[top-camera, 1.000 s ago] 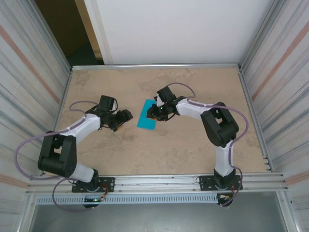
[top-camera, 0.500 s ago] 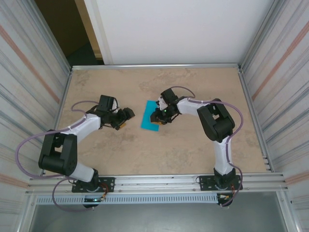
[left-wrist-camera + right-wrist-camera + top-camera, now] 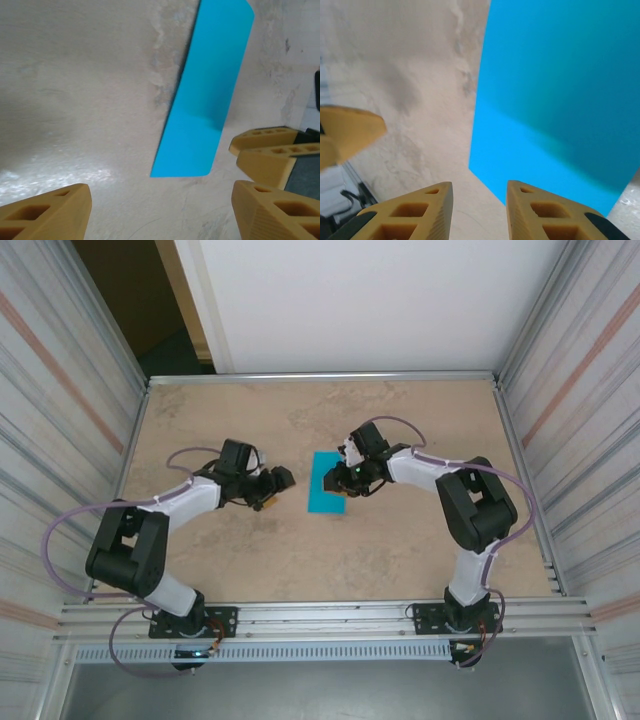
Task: Fold a paper plane with a square sheet of paper (pick it up from the middle)
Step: Third fold the triangle at the center of the table.
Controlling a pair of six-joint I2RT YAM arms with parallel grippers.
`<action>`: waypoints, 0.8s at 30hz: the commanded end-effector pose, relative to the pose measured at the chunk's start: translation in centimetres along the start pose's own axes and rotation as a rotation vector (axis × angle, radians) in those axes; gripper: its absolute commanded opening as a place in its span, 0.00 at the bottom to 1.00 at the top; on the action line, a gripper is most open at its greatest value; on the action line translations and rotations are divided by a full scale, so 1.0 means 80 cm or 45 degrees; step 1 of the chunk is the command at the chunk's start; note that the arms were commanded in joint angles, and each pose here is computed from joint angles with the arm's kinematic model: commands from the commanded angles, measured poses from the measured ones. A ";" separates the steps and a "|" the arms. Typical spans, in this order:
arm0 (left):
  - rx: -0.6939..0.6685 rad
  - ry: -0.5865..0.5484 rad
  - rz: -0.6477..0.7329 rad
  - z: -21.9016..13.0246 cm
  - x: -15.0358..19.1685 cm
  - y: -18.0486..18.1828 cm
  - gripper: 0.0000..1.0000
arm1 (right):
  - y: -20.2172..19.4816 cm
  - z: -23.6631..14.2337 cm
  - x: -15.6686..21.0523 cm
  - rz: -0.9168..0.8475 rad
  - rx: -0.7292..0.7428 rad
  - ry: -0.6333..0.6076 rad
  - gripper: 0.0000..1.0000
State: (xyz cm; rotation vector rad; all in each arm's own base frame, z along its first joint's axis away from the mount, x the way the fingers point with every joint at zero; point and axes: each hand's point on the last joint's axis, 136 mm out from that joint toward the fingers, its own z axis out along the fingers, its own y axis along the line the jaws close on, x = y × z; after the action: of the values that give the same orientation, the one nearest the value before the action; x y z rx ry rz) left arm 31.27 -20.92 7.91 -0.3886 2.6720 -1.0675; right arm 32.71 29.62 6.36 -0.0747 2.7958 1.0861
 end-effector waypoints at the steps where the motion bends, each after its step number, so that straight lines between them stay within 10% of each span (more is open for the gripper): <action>1: 0.051 0.033 0.006 0.012 0.008 -0.010 0.74 | -0.020 0.005 -0.017 0.162 0.072 -0.111 0.30; 24: 0.074 0.243 0.077 0.067 0.043 -0.024 0.46 | -0.101 0.039 0.017 0.313 0.223 0.059 0.28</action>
State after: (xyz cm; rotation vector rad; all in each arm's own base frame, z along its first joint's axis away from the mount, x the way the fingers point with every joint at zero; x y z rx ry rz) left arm 30.24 -25.96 4.93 -0.2594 2.7765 -1.1860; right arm 34.29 28.15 2.08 0.2036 2.8614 1.0388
